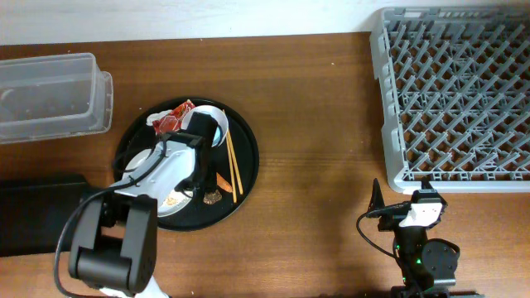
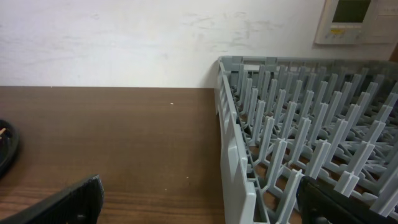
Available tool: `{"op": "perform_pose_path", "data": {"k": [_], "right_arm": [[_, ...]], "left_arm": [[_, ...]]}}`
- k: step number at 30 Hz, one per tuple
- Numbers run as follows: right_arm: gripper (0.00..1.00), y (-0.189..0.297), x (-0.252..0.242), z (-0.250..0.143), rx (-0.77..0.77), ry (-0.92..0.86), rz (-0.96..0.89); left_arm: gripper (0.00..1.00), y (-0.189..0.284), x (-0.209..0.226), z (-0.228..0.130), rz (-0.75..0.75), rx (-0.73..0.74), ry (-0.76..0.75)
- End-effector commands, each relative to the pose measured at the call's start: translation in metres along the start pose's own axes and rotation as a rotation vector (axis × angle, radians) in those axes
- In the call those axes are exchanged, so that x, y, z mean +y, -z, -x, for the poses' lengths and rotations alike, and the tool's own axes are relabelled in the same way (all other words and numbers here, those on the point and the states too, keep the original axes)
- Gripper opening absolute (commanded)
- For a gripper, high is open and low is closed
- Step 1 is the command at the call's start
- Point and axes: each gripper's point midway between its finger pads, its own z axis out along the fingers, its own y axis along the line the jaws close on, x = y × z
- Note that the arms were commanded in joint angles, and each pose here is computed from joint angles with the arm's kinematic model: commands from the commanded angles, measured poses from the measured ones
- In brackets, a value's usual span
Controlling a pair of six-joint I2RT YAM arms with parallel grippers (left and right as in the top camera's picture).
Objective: Sort waste into correct bins and load items into the dishwasher rack
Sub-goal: 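Reach the left gripper to the white plate and grasp its rim, then lift the plate with the left gripper and tip rice into the black bin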
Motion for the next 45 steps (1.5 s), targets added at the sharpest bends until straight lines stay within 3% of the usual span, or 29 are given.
{"op": "perform_pose_path", "data": {"k": [1,4,8,11,17,37,45], "right_arm": [[0.99,0.000,-0.004,-0.003,0.006,0.003,-0.018],[0.98,0.000,-0.004,-0.003,0.006,0.003,-0.018],[0.98,0.000,-0.004,-0.003,0.006,0.003,-0.018],[0.98,0.000,-0.004,-0.003,0.006,0.003,-0.018],[0.98,0.000,-0.004,-0.003,0.006,0.003,-0.018],[0.98,0.000,-0.004,-0.003,0.006,0.003,-0.018],[0.98,0.000,-0.004,-0.003,0.006,0.003,-0.018]], "left_arm": [[0.38,0.000,0.000,0.006,0.009,-0.020,0.012],[0.26,0.000,0.001,0.006,0.010,-0.020,0.012],[0.24,0.001,0.006,0.007,0.045,-0.026,0.010],[0.11,0.001,0.007,0.006,0.055,-0.023,0.006],[0.01,0.005,0.004,0.004,0.057,-0.016,-0.011],[0.01,0.073,0.032,0.035,0.233,-0.062,-0.003],[0.01,0.108,0.065,0.070,0.287,-0.157,0.109]]}}
